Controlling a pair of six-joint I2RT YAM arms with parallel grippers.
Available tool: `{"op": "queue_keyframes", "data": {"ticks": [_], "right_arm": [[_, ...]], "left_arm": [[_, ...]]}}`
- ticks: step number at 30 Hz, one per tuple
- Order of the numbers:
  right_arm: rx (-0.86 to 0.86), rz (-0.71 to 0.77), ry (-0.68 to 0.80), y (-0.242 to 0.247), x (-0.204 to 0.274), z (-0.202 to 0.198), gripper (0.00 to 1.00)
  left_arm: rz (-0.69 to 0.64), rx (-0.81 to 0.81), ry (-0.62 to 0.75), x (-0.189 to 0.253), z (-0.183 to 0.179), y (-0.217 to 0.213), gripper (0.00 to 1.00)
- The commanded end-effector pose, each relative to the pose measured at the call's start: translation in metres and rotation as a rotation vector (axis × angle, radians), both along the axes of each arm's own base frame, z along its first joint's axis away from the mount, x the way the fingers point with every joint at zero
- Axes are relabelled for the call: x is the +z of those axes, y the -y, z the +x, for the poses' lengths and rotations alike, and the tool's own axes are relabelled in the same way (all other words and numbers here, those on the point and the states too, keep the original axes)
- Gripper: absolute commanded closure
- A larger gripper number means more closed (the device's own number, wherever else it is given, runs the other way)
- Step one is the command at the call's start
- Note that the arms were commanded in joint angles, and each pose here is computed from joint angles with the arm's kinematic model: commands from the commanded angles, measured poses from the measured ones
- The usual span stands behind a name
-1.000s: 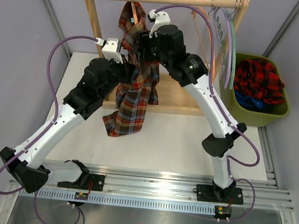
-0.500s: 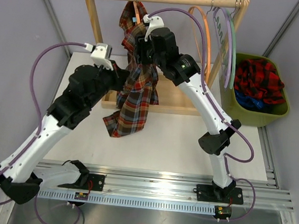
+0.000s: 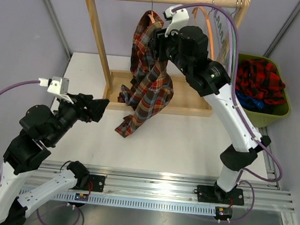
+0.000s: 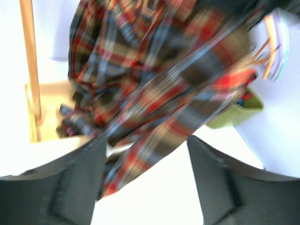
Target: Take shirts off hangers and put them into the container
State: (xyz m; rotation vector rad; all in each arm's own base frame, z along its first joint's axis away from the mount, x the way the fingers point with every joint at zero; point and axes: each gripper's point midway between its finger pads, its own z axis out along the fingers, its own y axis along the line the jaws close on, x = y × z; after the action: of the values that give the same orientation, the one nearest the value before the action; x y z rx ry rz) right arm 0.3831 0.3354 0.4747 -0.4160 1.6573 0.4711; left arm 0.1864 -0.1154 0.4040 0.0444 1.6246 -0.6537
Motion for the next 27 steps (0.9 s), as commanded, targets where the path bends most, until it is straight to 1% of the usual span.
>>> {"op": "queue_keyframes", "data": {"ticks": [1,2,3,4,7,11,15,18,20,21,22,23,25,27], "right_arm": [[-0.033,0.118,0.23,0.036,0.087,-0.021,1.0],[-0.033,0.118,0.242,0.039,0.09,-0.023,1.0],[-0.034,0.12,0.255,0.041,0.093,-0.025,1.0],[-0.037,0.139,0.281,0.046,0.103,-0.029,1.0],[-0.038,0.123,0.307,0.049,0.103,-0.032,1.0],[-0.077,0.088,0.367,0.052,0.107,-0.022,1.0],[-0.068,0.078,0.367,0.043,0.11,-0.015,1.0],[-0.066,0.05,0.321,0.035,0.102,-0.006,1.0],[-0.058,0.021,0.276,0.026,0.089,0.002,0.74],[-0.053,0.013,0.257,0.022,0.083,0.004,0.54],[-0.048,-0.006,0.221,0.017,0.072,0.008,0.42],[-0.058,-0.018,0.199,0.016,0.064,0.012,0.38],[-0.123,-0.082,0.142,0.021,0.04,0.021,0.36],[-0.162,-0.119,0.112,0.027,0.027,0.022,0.34]], "left_arm": [[0.017,-0.032,-0.06,-0.019,-0.006,0.004,0.21],[0.013,-0.031,-0.059,-0.019,-0.007,0.003,0.07],[0.013,-0.032,-0.059,-0.02,-0.007,0.003,0.01],[0.013,-0.026,-0.061,-0.022,-0.007,0.002,0.01],[0.011,-0.028,-0.062,-0.024,-0.008,0.002,0.01],[0.002,-0.029,-0.065,-0.026,-0.008,0.002,0.01],[-0.003,-0.019,-0.07,-0.03,-0.009,0.0,0.01],[-0.005,-0.016,-0.07,-0.031,-0.011,-0.002,0.01],[-0.006,-0.013,-0.068,-0.031,-0.011,-0.003,0.01],[-0.002,-0.012,-0.068,-0.031,-0.012,-0.003,0.01],[-0.002,-0.009,-0.068,-0.031,-0.012,-0.004,0.01],[-0.003,-0.01,-0.067,-0.031,-0.012,-0.004,0.01],[-0.003,-0.009,-0.063,-0.031,-0.013,-0.005,0.01],[0.001,-0.004,-0.066,-0.032,-0.013,-0.006,0.01]]}}
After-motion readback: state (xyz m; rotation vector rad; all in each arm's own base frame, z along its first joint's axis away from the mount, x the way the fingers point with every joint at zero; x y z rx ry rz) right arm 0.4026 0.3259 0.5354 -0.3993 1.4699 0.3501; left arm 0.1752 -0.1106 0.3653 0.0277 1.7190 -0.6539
